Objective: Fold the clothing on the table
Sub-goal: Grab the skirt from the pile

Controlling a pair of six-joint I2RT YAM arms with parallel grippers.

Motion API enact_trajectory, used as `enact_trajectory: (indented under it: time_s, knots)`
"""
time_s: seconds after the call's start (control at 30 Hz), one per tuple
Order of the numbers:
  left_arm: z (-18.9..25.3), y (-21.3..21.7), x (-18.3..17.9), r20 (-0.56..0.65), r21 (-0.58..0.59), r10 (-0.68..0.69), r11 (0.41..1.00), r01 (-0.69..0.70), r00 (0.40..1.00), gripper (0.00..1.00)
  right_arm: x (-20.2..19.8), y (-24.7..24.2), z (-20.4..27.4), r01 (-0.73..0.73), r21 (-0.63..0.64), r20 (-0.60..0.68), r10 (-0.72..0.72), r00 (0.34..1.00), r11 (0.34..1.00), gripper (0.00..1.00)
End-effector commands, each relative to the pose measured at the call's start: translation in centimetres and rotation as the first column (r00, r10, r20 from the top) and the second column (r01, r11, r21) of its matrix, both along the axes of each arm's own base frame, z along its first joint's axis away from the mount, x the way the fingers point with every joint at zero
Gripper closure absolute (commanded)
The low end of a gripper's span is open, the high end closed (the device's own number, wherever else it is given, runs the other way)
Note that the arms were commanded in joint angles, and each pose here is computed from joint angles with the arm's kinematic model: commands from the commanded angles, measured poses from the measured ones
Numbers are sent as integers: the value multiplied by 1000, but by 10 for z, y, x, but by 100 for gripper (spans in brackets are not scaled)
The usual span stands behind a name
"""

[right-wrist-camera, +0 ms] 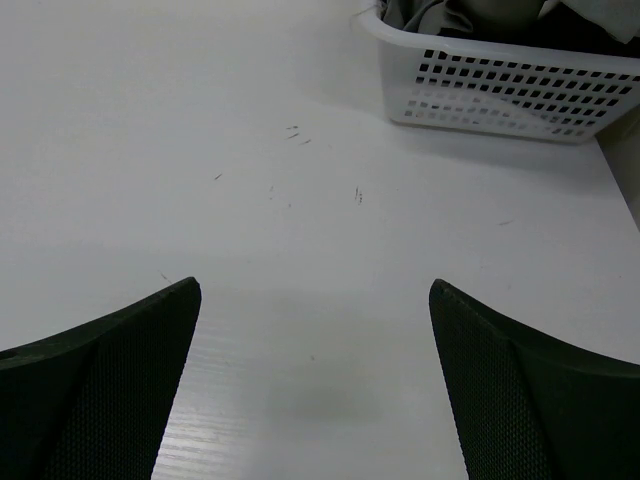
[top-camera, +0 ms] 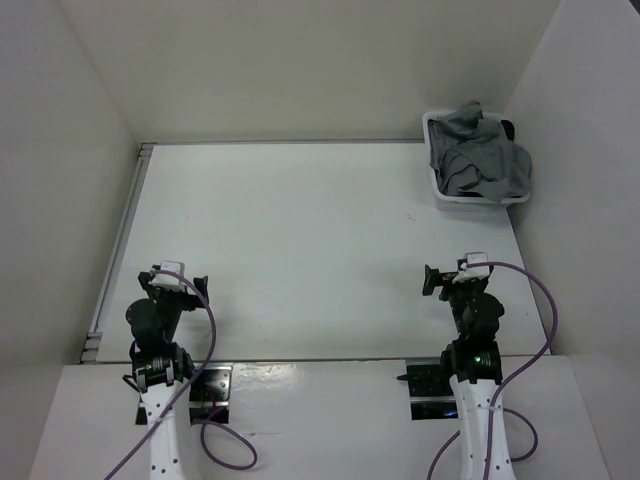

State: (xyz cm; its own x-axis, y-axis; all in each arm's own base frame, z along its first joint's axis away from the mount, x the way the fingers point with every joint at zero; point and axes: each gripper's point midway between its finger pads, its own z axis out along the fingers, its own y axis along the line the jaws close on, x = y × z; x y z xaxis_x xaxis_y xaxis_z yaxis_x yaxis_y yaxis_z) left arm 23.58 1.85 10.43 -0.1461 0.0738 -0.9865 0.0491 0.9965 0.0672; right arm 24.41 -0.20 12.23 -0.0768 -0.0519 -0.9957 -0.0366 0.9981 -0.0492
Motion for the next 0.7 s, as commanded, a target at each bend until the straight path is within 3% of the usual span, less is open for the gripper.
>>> enact_trajectory:
  time_s: [0.0, 0.47, 0.67]
  knots:
    - [19, -1, 3, 124, 26, -5, 1000, 1, 992, 1, 3, -3, 11, 17, -2, 94, -17, 995, 1000, 1]
    - [19, -1, 3, 124, 26, -5, 1000, 1, 992, 1, 3, -2, 11, 7, -2, 94, -6, 996, 1000, 1]
    - [19, -3, 3, 124, 26, -14, 1000, 11, 992, 1, -2, 22, 30, -158, -209, 123, 186, 975, 965, 1]
